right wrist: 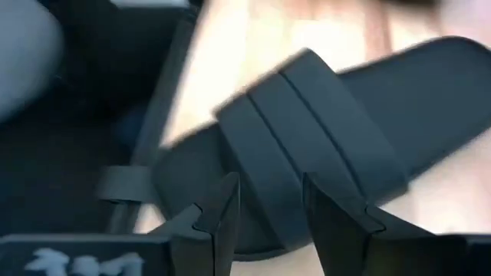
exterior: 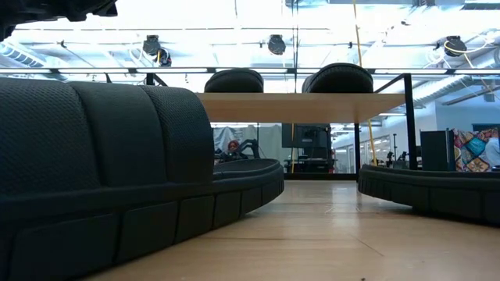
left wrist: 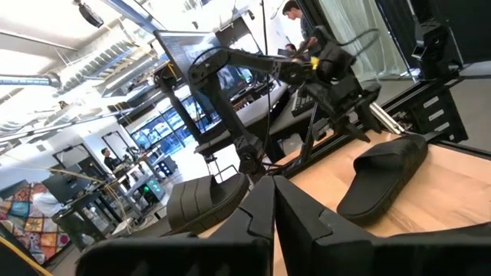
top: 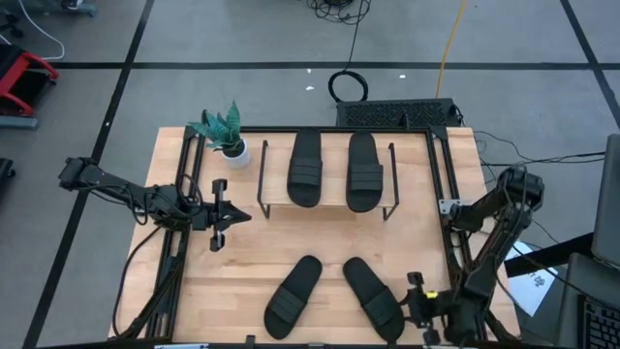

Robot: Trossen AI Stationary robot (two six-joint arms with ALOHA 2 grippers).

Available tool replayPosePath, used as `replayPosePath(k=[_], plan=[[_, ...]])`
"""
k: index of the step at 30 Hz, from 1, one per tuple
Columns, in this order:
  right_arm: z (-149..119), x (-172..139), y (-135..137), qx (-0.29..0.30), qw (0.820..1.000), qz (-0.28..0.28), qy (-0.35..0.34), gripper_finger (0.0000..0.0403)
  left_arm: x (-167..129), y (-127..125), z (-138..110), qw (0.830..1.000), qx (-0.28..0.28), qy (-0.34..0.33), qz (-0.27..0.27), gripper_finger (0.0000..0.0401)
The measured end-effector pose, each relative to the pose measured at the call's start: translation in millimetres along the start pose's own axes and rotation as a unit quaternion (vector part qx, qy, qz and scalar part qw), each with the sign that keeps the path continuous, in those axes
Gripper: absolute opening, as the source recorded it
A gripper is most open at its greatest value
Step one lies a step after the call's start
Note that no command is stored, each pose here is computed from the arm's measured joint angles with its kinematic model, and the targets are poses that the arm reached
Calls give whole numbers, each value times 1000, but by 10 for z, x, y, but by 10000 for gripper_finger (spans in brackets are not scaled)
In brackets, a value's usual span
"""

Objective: Pick and place slides into the shelf
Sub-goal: Put the black slipper under the shelf

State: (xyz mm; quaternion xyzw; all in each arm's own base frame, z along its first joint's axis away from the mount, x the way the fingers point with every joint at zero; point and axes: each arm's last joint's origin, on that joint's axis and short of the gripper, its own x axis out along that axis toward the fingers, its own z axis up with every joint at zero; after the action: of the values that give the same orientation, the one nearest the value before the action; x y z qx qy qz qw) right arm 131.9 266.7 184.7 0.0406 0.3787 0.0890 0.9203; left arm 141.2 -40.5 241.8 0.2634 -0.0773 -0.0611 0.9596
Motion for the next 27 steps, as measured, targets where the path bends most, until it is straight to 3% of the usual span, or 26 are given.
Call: replayPosePath(k=[4, 9, 20, 27], plan=[[75, 38, 116, -38, 998, -49, 9, 134, 0, 0, 0, 1000, 0, 0, 0, 13], [144, 74, 244, -39, 995, -89, 31, 128, 0, -1, 0, 1000, -1, 0, 0, 2], [43, 415, 476, -87, 980, -171, 60, 26, 0, 0, 0, 1000, -2, 0, 0, 16], [21, 433, 498, -107, 977, -180, 47, 1, 0, 2, 3, 1000, -23, -2, 1, 3]])
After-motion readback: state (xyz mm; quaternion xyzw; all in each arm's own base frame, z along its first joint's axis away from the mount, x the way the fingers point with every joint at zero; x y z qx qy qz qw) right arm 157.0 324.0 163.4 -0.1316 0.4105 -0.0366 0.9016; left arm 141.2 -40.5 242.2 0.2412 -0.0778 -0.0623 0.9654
